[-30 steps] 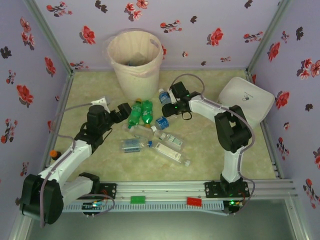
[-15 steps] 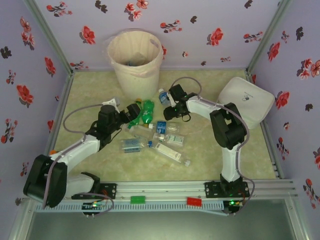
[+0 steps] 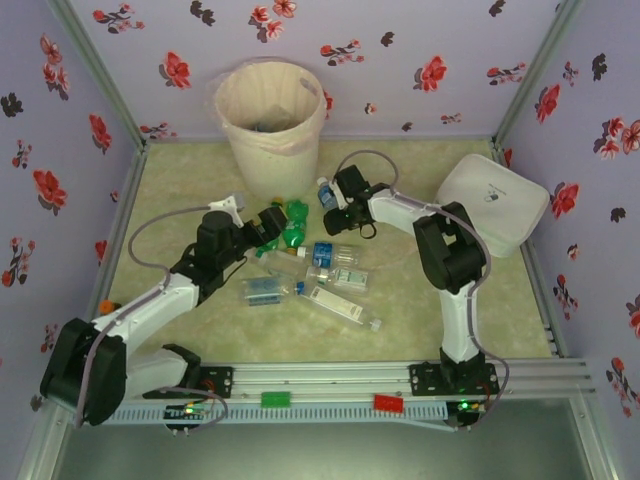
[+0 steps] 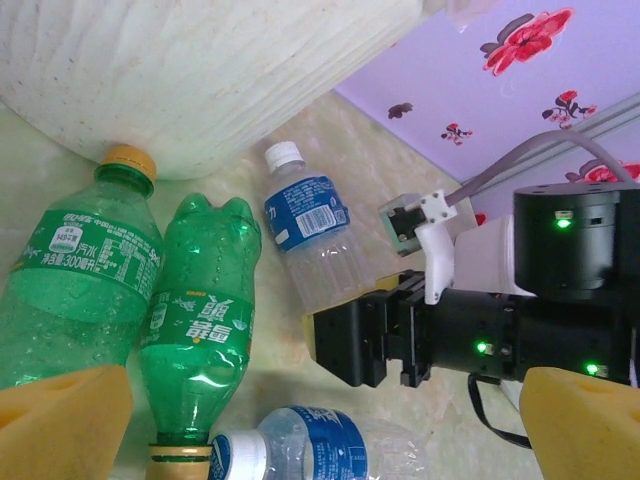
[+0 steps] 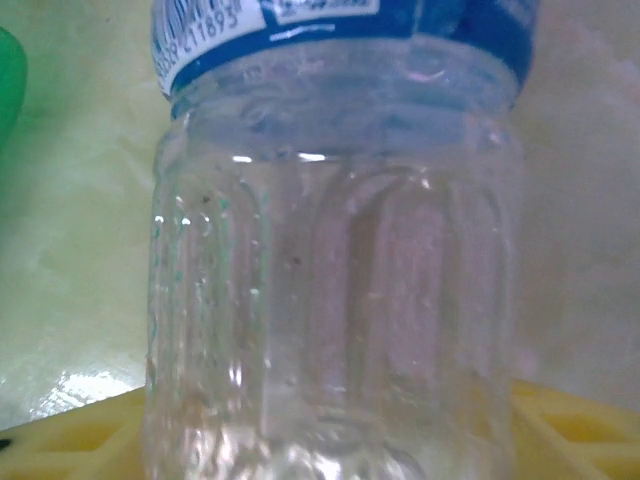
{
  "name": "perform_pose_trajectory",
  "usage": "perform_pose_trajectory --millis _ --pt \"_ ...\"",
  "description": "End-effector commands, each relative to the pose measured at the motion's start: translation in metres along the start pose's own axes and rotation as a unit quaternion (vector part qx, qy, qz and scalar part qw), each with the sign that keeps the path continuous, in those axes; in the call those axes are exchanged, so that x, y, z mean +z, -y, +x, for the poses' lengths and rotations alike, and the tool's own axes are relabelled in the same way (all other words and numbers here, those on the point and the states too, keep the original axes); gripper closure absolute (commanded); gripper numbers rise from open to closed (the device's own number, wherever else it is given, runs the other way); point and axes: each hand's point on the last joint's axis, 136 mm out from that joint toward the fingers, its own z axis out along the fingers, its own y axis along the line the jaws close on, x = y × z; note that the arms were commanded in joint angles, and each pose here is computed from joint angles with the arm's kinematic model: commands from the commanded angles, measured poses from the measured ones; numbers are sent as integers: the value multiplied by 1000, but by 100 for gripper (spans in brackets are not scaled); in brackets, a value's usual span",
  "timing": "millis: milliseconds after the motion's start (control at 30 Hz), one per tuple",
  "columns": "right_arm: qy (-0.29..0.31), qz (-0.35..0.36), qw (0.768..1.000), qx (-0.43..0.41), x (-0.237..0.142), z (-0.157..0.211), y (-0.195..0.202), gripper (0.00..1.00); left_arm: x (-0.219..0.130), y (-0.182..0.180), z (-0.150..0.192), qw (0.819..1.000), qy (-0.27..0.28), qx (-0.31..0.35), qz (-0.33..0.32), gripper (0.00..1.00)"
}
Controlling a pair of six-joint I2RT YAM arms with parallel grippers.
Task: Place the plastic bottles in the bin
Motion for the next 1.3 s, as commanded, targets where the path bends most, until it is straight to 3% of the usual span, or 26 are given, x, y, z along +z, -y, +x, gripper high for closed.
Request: perform_pose_trajectory --millis 0,67,200,533,867,1267 --pt "19 -4 1000 -9 1 -10 -4 40 -5 -4 4 1000 -3 -1 -9 0" --pt "32 -6 999 -9 -4 -12 -4 49 -5 -2 6 1000 -6 -2 -9 0" --pt "77 -6 997 -4 -30 -20 -3 54 -2 4 7 1000 -9 -8 -1 0" --pt "154 -38 986 41 -114 3 -6 54 14 65 8 998 -15 5 66 0" --pt "249 -103 959 90 -202 31 -21 53 39 125 16 991 -41 23 122 0" --pt "300 -190 927 116 -235 46 -41 53 25 192 33 977 -59 67 195 0"
